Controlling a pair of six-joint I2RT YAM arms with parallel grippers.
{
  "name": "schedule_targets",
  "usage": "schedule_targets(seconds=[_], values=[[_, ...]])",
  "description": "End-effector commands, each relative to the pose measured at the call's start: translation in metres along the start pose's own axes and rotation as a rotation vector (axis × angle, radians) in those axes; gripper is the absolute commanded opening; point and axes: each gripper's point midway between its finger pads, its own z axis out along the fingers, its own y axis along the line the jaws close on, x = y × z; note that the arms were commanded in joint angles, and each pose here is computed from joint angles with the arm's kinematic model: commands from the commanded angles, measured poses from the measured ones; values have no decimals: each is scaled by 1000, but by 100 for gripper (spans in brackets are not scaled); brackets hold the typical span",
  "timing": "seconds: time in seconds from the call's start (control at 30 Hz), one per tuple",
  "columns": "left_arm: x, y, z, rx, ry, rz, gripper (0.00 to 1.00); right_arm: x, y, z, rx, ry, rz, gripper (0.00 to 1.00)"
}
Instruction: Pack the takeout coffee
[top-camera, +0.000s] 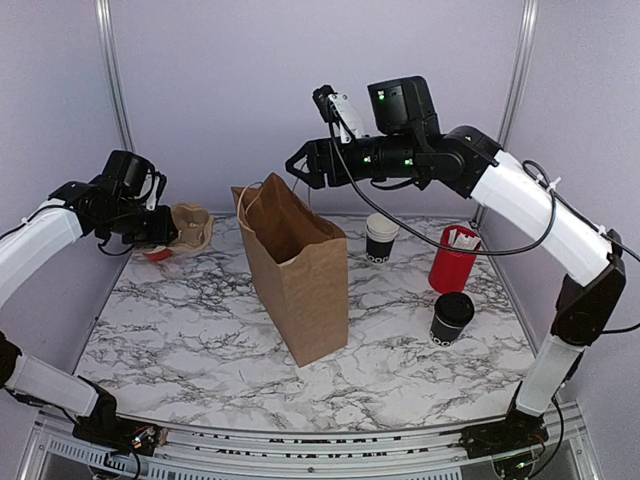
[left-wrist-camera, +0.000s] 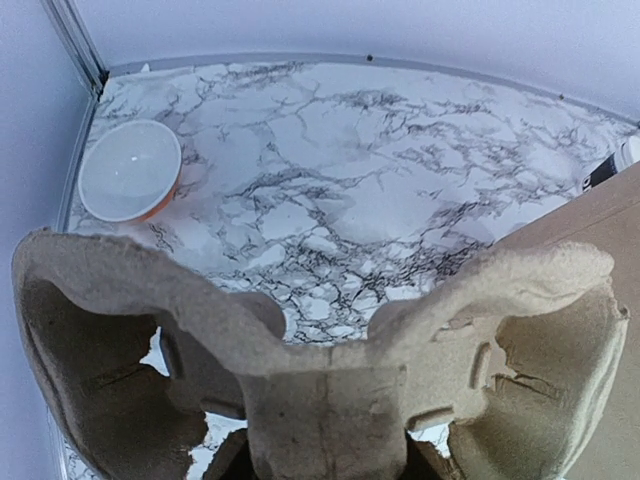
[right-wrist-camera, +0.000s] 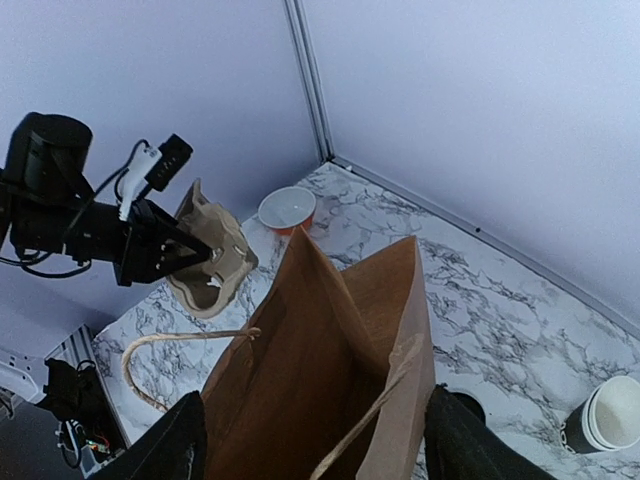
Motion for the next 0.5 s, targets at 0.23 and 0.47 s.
schedule_targets(seconds=[0.23,0.47], values=[[-79,-45,-123,224,-328,86,32,-8,11,18,-18,7,12,21],[-101,-106,-186,441,-443,224,32,-20,62,20,-116,-38,-28,0]])
